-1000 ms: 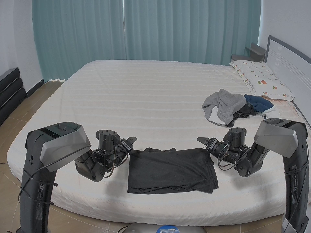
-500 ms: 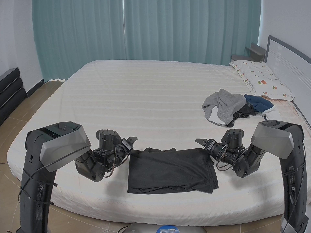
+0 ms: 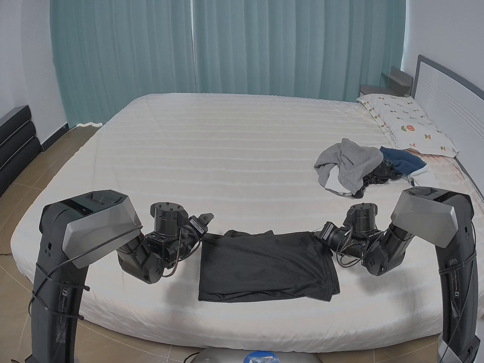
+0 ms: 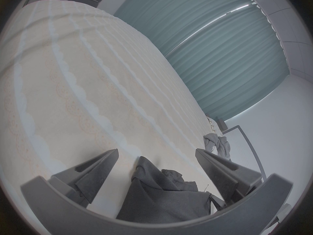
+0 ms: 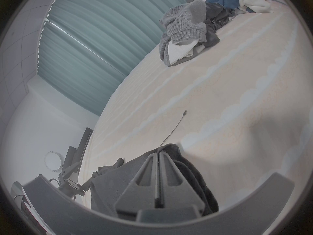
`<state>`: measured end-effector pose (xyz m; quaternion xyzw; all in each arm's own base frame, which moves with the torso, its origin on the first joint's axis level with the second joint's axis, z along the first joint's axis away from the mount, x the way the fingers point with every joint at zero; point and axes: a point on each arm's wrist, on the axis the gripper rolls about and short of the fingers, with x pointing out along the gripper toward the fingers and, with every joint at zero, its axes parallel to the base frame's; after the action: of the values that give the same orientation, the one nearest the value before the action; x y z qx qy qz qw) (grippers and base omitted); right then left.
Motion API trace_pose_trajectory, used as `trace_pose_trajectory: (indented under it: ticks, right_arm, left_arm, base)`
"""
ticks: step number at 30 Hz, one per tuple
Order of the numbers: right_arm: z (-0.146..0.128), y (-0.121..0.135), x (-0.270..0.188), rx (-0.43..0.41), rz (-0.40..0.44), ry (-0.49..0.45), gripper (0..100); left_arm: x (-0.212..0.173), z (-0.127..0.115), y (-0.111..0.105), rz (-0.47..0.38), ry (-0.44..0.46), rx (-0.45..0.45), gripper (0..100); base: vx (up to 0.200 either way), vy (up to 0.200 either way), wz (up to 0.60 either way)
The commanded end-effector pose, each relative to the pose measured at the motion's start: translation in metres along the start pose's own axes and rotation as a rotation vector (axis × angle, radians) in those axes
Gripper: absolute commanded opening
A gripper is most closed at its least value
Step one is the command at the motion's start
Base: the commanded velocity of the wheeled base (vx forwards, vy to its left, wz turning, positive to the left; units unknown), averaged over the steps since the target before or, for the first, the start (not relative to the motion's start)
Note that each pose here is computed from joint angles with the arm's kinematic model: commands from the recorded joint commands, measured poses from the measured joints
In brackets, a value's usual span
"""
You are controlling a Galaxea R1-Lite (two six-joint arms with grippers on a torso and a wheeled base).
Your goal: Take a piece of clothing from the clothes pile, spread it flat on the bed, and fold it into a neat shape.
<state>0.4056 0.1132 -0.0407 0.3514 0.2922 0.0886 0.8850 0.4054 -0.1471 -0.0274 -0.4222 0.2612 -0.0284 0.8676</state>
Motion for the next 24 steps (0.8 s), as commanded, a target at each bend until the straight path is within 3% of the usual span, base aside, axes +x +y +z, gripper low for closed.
trace_pose_trajectory:
  ticks: [1, 12, 24]
  right_arm:
    - [0.002, 0.001, 0.000, -0.001, -0.001, -0.012, 0]
    - [0.020, -0.009, 0.002, 0.017, -0.033, -0.082, 0]
    - [0.021, -0.017, 0.010, 0.023, -0.050, -0.102, 0]
  left_arm:
    - [0.001, -0.002, 0.000, 0.000, 0.002, 0.003, 100]
    - [0.000, -0.004, 0.001, 0.006, 0.006, 0.042, 100]
    - [0.001, -0.003, 0.001, 0.006, 0.004, 0.044, 100]
  base:
    - [0.000, 0.000, 0.00]
    - [0.000, 0.000, 0.00]
    - [0.000, 0.000, 0.00]
